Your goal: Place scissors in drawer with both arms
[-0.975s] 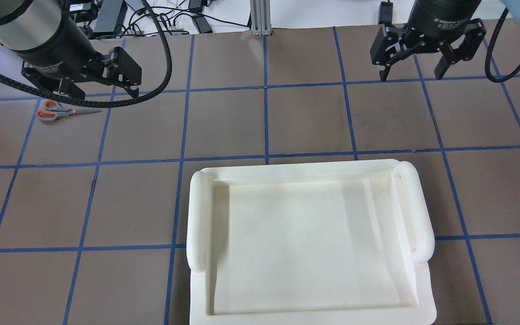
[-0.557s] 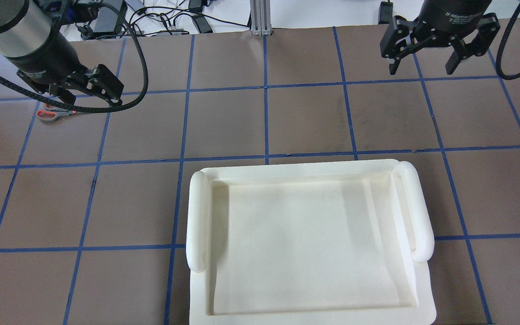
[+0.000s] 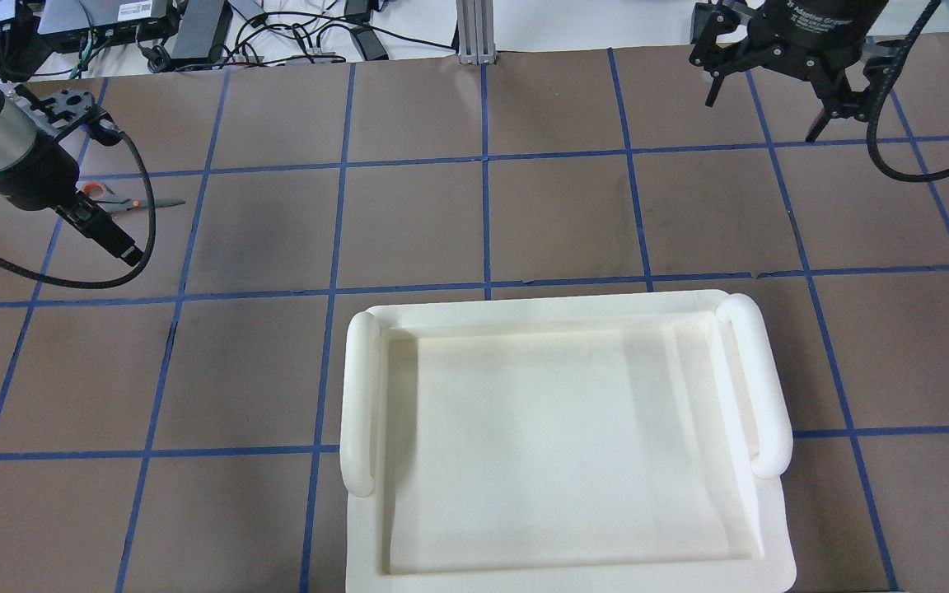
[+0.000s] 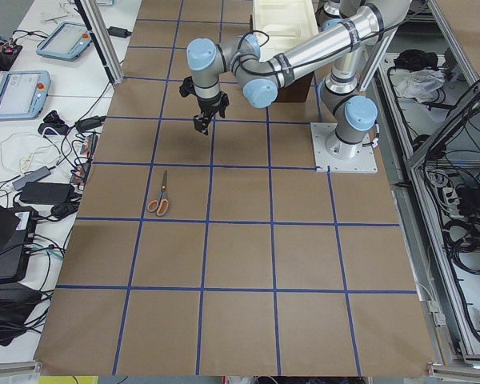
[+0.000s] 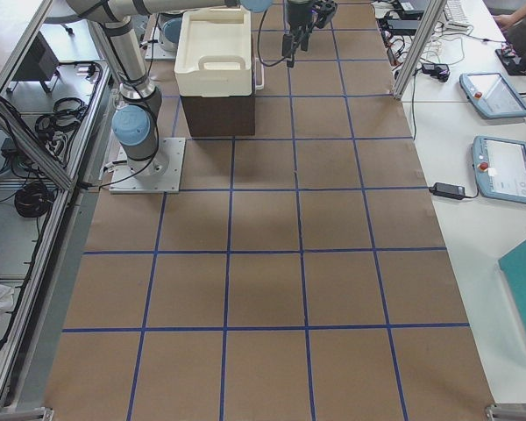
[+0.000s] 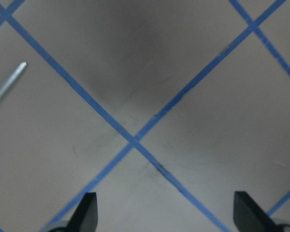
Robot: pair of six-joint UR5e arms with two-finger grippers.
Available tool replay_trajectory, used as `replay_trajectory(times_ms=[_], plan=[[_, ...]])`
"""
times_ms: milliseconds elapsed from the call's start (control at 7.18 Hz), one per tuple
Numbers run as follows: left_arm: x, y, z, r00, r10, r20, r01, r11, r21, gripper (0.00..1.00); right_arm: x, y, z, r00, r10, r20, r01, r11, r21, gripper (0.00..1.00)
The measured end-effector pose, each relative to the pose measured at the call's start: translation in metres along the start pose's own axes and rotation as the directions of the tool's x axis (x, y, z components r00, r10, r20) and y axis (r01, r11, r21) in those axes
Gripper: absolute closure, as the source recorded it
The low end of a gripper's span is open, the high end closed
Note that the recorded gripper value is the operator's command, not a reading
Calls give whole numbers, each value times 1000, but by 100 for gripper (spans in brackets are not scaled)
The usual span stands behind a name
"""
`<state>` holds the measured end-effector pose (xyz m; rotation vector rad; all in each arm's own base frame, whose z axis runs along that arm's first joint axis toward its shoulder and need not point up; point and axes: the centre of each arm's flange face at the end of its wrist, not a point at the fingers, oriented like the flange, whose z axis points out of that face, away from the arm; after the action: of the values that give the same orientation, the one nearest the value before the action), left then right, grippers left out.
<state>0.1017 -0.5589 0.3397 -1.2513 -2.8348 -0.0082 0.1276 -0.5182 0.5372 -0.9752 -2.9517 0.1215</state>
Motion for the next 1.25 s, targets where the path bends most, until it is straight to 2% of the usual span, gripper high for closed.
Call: replay_trajectory(times_ms=[139,278,557,696,835,1253], plan=[[-31,-1,24,980,195,51,-195,981,2,0,-13,10,2,996,93,6,-93,996,-3,0],[-61,-6,42,931,351,100,-352,936,-9,0,-29,21,8,987,161,5,-161,987,-7,0],[-123,-15,60,815,561,143,-562,826,-42,0,-66,50,29,964,265,-19,-265,964,-25,0],[-150,-13,72,763,630,144,-629,775,-55,0,-86,65,40,952,305,-32,-306,952,-29,0],[-172,-5,88,732,667,139,-666,744,-58,1,-104,79,56,936,347,-55,-349,936,-39,0],[-205,8,132,688,717,111,-717,695,-47,3,-138,98,102,877,461,-135,-474,875,-98,0]])
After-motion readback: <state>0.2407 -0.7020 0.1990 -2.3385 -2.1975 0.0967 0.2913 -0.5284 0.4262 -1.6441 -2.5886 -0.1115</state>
